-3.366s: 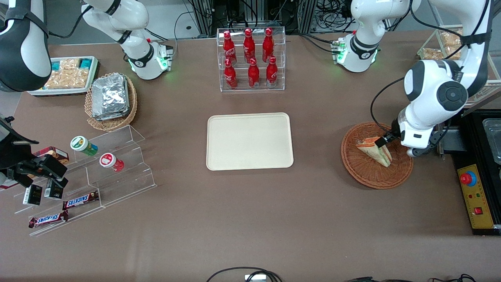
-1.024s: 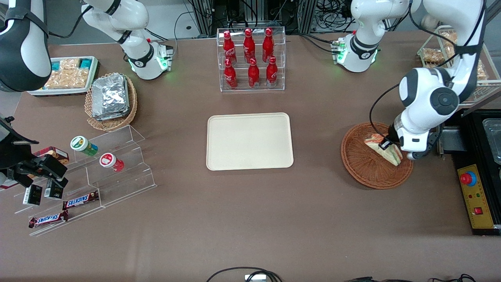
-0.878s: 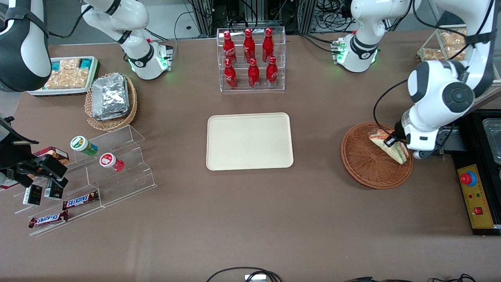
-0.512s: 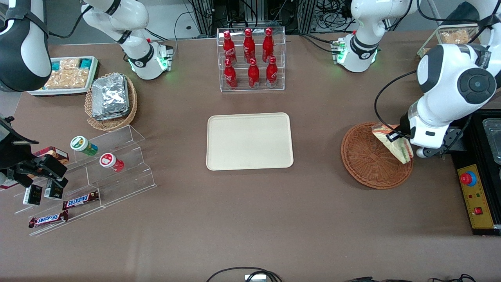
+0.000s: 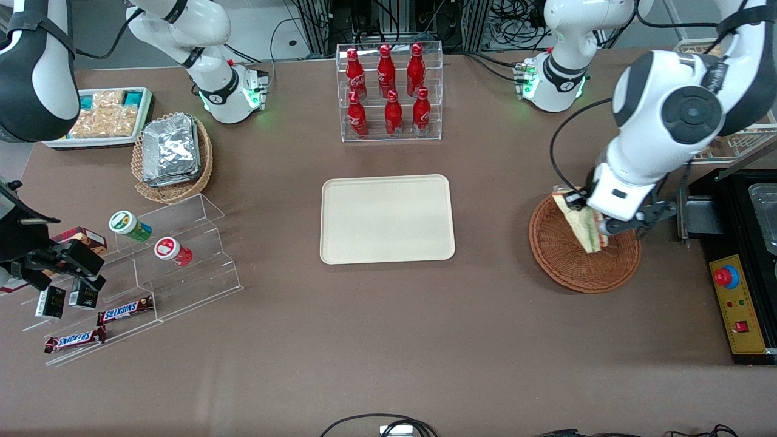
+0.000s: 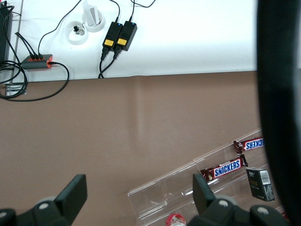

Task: Place sandwich from basket to tray
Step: 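Lift the sandwich with the left gripper and carry it over the cream tray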

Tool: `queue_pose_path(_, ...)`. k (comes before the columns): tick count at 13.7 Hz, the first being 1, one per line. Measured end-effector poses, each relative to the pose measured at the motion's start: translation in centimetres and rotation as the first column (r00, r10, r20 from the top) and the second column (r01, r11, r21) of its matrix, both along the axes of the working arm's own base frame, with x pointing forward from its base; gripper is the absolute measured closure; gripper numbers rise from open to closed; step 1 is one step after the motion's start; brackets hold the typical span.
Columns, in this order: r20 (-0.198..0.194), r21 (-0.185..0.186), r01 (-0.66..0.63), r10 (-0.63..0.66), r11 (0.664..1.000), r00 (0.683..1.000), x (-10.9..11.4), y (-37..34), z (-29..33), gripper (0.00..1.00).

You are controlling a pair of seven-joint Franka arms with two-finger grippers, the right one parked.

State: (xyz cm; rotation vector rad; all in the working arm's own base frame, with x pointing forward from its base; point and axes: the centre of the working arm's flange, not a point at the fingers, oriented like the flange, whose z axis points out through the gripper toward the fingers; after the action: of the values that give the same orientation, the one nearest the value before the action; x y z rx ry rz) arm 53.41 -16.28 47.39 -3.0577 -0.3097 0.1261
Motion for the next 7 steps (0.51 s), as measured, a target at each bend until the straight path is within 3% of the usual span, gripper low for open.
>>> queue_pose_path(7,-0.027,-0.031,0.185,-0.185,0.982,0.982,-2.6,-10.1,-1.4,0.85)
